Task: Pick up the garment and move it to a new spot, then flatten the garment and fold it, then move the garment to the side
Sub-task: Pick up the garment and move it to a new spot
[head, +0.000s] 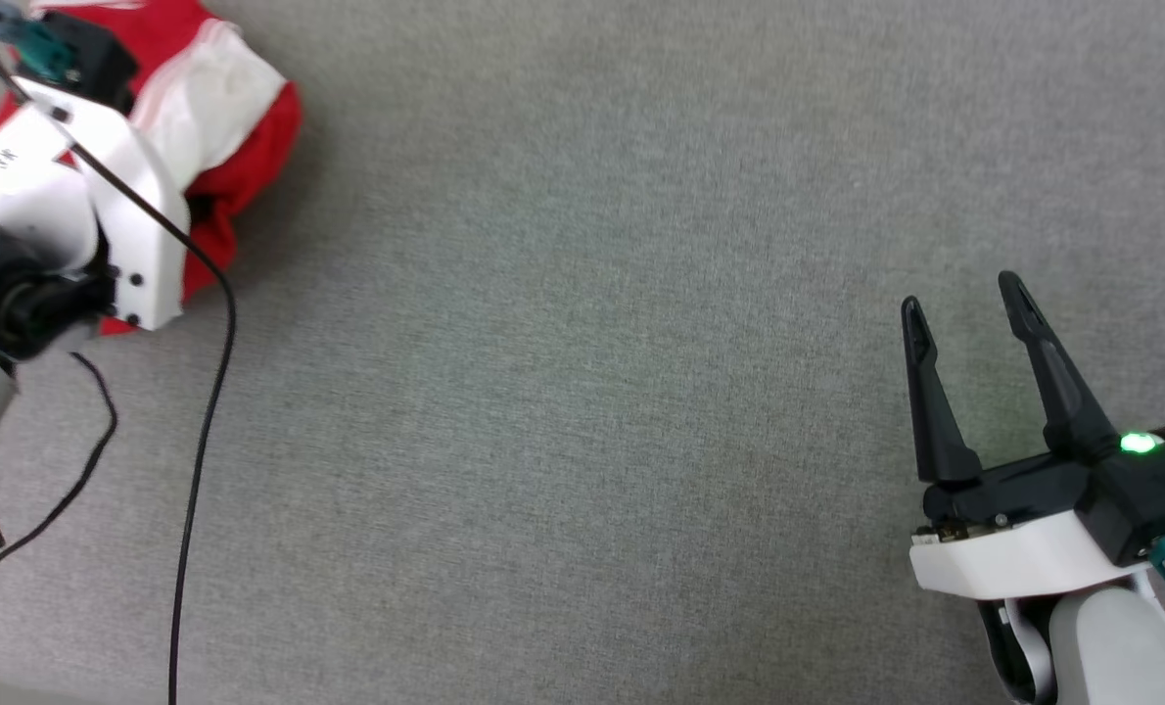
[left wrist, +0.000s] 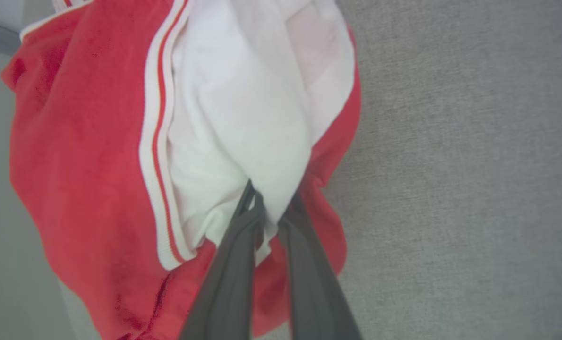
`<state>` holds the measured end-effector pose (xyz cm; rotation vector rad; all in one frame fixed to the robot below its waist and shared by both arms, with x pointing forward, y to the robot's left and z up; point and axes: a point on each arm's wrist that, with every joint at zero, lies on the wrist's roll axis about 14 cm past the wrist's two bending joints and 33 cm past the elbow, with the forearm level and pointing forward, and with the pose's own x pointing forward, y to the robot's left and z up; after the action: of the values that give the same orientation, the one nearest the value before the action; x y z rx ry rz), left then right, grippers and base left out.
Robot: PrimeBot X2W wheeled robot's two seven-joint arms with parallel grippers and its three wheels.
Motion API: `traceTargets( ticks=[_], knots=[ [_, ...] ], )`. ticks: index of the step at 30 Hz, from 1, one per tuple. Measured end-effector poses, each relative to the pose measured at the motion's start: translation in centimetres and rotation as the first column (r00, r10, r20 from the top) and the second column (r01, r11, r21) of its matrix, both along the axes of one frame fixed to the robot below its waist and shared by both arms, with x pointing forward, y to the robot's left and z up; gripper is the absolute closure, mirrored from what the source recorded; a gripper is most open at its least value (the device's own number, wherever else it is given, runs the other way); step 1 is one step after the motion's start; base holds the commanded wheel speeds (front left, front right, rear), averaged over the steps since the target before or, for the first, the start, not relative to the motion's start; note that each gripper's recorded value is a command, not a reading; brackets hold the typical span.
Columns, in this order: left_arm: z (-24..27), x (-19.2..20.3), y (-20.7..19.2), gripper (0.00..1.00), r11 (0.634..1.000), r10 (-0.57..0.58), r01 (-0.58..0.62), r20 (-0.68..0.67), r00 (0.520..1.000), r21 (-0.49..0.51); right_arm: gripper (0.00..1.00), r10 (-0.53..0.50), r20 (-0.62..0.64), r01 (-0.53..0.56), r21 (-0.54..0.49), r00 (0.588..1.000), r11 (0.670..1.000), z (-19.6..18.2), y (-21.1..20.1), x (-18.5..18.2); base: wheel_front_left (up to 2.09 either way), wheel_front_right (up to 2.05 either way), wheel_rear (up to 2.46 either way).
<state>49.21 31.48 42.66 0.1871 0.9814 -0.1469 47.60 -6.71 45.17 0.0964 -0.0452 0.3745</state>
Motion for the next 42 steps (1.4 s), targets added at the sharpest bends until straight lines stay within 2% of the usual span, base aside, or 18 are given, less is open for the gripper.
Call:
traceTargets(
  ticks=[5, 8, 10, 14, 17, 23, 24, 27, 30, 35, 42],
  knots=[
    [3.9, -0.6, -3.9, 1.00, 0.990, -0.134, 0.137, 0.098, 0.986, -0.029, 0.00, 0.006, 0.039, -0.007, 0.026, 0.999, 1.000, 2.5, 0.3, -1.0, 0.00, 0.00, 0.00],
    [5.2, -1.3, -7.4, 1.00, 0.969, -0.235, 0.243, 0.131, 0.963, -0.043, 0.00, -0.002, 0.053, 0.000, 0.050, 0.999, 0.999, 3.8, 0.0, -1.6, 0.00, 0.00, 0.00],
    [5.4, -1.7, -10.7, 1.00, 0.943, -0.312, 0.324, 0.145, 0.939, -0.069, 0.00, -0.009, 0.067, 0.005, 0.059, 0.998, 0.998, 4.6, -0.3, -2.0, 0.00, 0.00, 0.00],
    [4.8, -2.5, -17.7, 1.00, 0.864, -0.465, 0.486, 0.158, 0.871, -0.130, 0.00, -0.048, 0.070, 0.044, 0.064, 0.996, 0.997, 5.2, -1.8, -2.7, 0.00, 0.00, 0.00],
    [4.9, -2.9, -22.7, 1.00, 0.791, -0.558, 0.587, 0.192, 0.808, -0.171, 0.00, -0.095, 0.073, 0.090, 0.069, 0.993, 0.994, 5.6, -3.5, -3.1, 0.00, 0.00, 0.00],
    [7.2, -2.7, -32.5, 1.00, 0.612, -0.693, 0.763, 0.322, 0.645, -0.210, 0.00, -0.201, 0.066, 0.197, 0.062, 0.977, 0.979, 5.8, -7.4, -4.1, 0.00, 0.00, 0.00],
    [8.8, -3.0, -37.6, 1.00, 0.507, -0.727, 0.832, 0.406, 0.554, -0.227, 0.00, -0.251, 0.054, 0.248, 0.051, 0.967, 0.967, 5.5, -9.3, -4.6, 0.00, 0.00, 0.00],
    [9.7, -4.1, -42.1, 1.00, 0.404, -0.742, 0.875, 0.465, 0.483, -0.265, 0.00, -0.285, 0.033, 0.284, 0.040, 0.958, 0.958, 4.8, -10.5, -4.9, 0.00, 0.00, 0.00],
    [9.8, -4.4, -45.1, 1.00, 0.342, -0.741, 0.896, 0.506, 0.442, -0.283, 0.00, -0.310, 0.013, 0.310, 0.030, 0.951, 0.950, 4.0, -11.4, -4.8, 0.00, 0.00, 0.00],
    [7.0, -4.4, -47.9, 1.00, 0.311, -0.751, 0.896, 0.496, 0.436, -0.317, 0.00, -0.373, 0.002, 0.373, 0.005, 0.928, 0.928, 3.3, -13.9, -4.6, 0.00, 0.00, 0.00],
    [-1.4, -6.7, -48.3, 1.00, 0.338, -0.813, 0.858, 0.340, 0.473, -0.386, 0.00, -0.444, -0.009, 0.443, -0.034, 0.896, 0.896, 2.4, -16.7, -4.5, 0.00, 0.00, 0.00]
  ],
)
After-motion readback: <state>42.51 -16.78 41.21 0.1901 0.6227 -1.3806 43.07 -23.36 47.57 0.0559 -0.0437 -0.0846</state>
